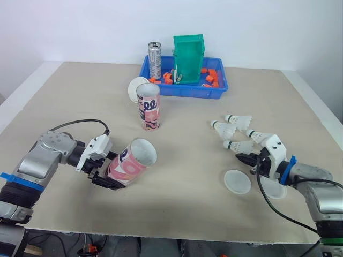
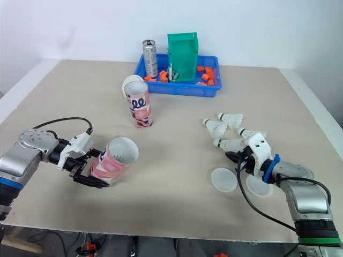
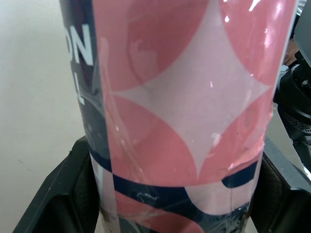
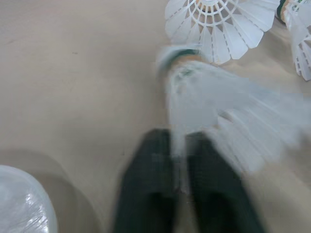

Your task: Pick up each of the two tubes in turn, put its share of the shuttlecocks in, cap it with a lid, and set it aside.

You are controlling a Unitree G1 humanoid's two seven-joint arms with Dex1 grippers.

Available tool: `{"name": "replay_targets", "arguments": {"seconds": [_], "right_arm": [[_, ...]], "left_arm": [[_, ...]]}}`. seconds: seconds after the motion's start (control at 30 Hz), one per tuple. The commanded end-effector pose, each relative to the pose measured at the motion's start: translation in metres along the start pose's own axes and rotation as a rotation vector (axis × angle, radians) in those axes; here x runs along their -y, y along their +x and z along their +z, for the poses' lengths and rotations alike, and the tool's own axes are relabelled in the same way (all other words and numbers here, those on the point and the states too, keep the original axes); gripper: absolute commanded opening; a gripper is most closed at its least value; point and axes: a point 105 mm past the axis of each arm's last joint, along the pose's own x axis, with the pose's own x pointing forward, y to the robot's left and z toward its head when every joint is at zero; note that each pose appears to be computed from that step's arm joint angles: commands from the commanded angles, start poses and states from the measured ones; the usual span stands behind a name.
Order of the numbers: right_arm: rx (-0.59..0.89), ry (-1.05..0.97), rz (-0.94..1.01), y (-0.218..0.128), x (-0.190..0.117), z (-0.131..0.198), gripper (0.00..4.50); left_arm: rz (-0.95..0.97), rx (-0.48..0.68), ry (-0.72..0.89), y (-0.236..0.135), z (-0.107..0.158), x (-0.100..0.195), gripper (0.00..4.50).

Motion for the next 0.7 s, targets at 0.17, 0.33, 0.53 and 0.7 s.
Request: {"name": "replay_targets", "arguments": {"seconds": [0.17, 0.33, 0.53, 0.7], "right_arm": [[0.053, -0.035, -0.004, -0.020, -0.001, 0.013, 0.02], [0.130, -0.182, 0.081, -0.025, -0.019, 0.045, 0.02], [0.287, -0.516, 0.344, -0.018, -0.076, 0.121, 0.02], [0.349, -0.746, 0.606, -0.021, -0.129, 0.151, 0.02]], "left_arm": [[0.019, 0.002, 0.033, -0.008, 0.008, 0.000, 3.62], [0.017, 0.002, 0.034, -0.007, 0.008, -0.001, 3.62], [0.015, 0.001, 0.038, -0.006, 0.009, -0.004, 3.62], [0.016, 0.003, 0.043, -0.006, 0.010, -0.006, 3.62]]}}
